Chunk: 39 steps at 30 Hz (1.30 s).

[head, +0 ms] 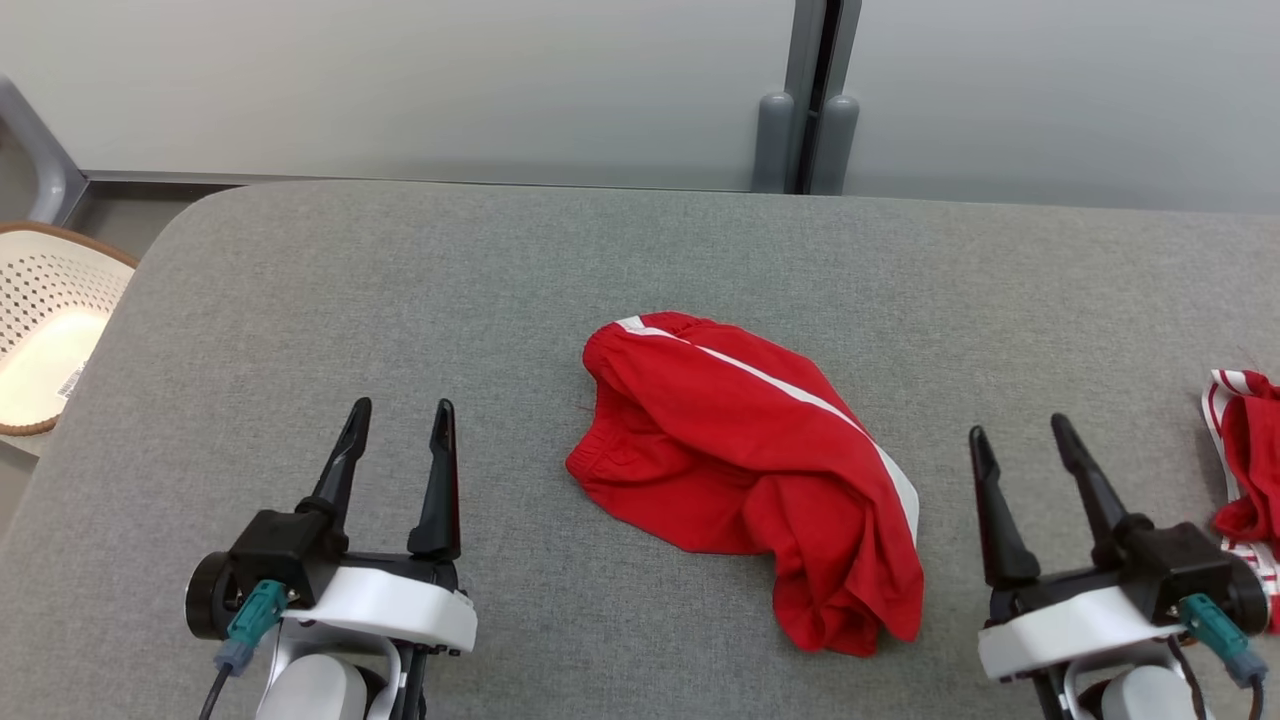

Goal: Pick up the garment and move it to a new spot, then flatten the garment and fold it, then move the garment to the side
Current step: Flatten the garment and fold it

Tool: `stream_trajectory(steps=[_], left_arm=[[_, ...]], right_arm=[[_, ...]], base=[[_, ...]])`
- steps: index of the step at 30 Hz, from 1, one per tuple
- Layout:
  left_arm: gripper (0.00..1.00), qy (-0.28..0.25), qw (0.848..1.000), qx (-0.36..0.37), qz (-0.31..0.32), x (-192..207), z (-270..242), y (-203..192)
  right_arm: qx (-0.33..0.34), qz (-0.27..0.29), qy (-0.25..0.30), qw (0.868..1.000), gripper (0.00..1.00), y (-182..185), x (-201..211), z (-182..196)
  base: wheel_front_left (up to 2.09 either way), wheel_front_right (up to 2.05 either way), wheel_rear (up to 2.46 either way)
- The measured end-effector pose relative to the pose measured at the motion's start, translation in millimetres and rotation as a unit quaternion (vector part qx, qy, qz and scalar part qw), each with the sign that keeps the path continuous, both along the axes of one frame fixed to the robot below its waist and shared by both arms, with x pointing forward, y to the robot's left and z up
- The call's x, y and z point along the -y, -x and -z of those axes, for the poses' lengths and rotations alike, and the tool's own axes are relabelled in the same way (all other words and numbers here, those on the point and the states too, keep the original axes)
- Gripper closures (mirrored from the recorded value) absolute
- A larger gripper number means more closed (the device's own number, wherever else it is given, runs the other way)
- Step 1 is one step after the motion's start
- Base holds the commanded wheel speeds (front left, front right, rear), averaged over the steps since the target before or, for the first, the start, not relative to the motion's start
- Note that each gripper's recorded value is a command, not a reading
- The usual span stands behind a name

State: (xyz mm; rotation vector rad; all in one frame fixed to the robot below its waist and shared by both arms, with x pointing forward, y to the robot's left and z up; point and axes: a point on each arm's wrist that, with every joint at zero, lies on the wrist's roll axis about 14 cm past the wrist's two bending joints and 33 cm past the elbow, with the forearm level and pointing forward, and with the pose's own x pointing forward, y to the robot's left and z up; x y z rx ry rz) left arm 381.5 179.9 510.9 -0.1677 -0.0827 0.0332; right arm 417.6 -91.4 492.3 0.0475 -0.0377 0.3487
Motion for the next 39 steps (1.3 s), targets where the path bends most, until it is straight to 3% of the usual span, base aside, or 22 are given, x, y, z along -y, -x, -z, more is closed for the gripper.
stream_trajectory(steps=[16,28,29,30,31,39], left_arm=[[0.00,0.017,0.999,-0.021,0.019,11,16,-4],[0.00,0.020,0.999,-0.042,0.009,6,29,-4],[0.00,0.019,0.999,-0.043,0.008,5,30,-5],[0.00,0.019,0.999,-0.045,0.007,5,31,-5],[0.00,0.019,0.999,-0.045,0.006,4,31,-5],[0.00,0.018,0.999,-0.048,0.005,4,33,-7]], right_arm=[[-0.153,-0.034,-0.019,0.987,0.00,49,-22,80],[-0.201,-0.047,-0.019,0.978,0.00,37,-33,108],[-0.204,-0.049,-0.021,0.977,0.21,36,-35,110],[-0.208,-0.051,-0.022,0.976,0.68,36,-37,112],[-0.211,-0.053,-0.025,0.976,1.00,35,-38,113],[-0.205,-0.058,-0.021,0.977,1.00,30,-34,113]], base=[[0.00,0.00,0.00],[0.00,0.00,0.00],[0.00,0.00,0.00],[0.00,0.00,0.00],[0.00,0.00,0.00],[0.00,0.00,0.00]])
